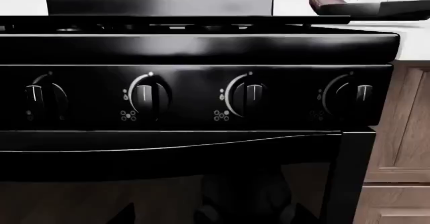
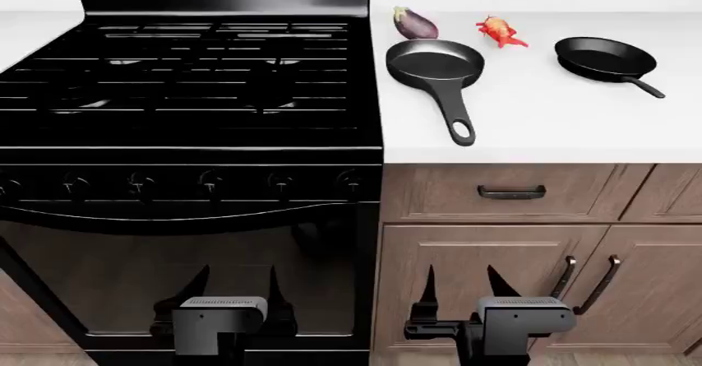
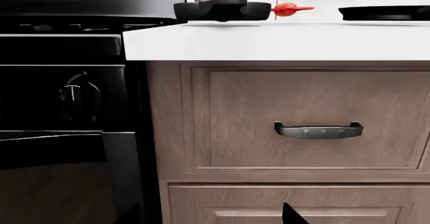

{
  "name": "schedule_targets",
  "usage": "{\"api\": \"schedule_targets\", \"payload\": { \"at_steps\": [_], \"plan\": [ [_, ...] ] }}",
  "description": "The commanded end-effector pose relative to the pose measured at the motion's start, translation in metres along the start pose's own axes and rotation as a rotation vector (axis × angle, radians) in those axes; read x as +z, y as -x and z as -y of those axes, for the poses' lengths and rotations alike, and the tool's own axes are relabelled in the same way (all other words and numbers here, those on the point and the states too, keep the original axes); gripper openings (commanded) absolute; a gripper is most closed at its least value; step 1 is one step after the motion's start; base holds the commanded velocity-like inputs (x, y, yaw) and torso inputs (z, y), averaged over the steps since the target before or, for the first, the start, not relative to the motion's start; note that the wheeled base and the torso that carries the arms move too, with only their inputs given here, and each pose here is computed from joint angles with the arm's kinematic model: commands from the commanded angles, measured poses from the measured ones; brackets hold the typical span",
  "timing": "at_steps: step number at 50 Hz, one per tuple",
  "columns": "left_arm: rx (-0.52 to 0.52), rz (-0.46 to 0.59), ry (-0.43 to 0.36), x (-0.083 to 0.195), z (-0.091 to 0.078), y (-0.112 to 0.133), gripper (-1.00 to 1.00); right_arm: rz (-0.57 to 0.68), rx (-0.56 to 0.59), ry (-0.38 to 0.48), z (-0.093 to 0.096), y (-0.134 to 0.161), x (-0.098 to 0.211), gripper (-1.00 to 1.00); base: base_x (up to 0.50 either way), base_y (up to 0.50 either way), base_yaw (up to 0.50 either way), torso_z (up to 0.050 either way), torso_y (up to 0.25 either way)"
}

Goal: Place both pans onto different burners. Then place the eggplant and the fish on different pans.

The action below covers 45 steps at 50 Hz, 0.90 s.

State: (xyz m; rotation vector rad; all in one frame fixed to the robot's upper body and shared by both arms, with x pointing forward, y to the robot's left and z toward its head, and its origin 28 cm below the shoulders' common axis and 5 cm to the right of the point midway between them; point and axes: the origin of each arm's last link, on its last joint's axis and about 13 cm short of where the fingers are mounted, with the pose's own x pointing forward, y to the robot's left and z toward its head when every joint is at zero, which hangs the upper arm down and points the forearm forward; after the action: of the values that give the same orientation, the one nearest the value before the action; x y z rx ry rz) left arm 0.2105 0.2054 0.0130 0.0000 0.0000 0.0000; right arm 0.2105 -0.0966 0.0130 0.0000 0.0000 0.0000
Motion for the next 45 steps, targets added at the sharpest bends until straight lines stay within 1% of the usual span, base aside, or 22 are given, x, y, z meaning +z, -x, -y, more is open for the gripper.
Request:
{"api": "schedule_targets", "payload": {
  "at_steps": [1, 7, 16, 18, 22, 45],
  "plan": [
    [-0.002, -0.001, -0.014, -0.0005, 0.0007, 0.0006, 1.0, 0.006, -0.003, 0.021, -0.0008, 0.0006, 0.0005, 1.0, 0.0, 0.0, 0.0, 0.0, 0.0],
    [0.0, -0.009, -0.071, -0.003, 0.0018, 0.0002, 1.0, -0.006, -0.005, 0.051, -0.0037, -0.0012, -0.0015, 1.0, 0.0, 0.0, 0.0, 0.0, 0.0],
    [0.006, -0.009, -0.101, -0.0057, 0.0019, -0.0004, 1.0, -0.016, 0.0, 0.062, -0.0056, -0.0012, -0.0035, 1.0, 0.0, 0.0, 0.0, 0.0, 0.0],
    [-0.003, -0.002, -0.097, -0.0048, 0.0023, 0.0002, 1.0, -0.017, 0.001, 0.06, -0.0055, -0.0006, -0.004, 1.0, 0.0, 0.0, 0.0, 0.0, 0.0],
    [-0.023, 0.006, -0.091, -0.0051, 0.0024, 0.0008, 1.0, -0.018, 0.0, 0.06, -0.0055, -0.0004, -0.0052, 1.0, 0.0, 0.0, 0.0, 0.05, 0.0],
    [-0.037, 0.004, -0.09, -0.0044, 0.0015, 0.0014, 1.0, -0.02, 0.005, 0.054, -0.0065, 0.0006, -0.0081, 1.0, 0.0, 0.0, 0.0, 0.05, 0.0]
  ]
}}
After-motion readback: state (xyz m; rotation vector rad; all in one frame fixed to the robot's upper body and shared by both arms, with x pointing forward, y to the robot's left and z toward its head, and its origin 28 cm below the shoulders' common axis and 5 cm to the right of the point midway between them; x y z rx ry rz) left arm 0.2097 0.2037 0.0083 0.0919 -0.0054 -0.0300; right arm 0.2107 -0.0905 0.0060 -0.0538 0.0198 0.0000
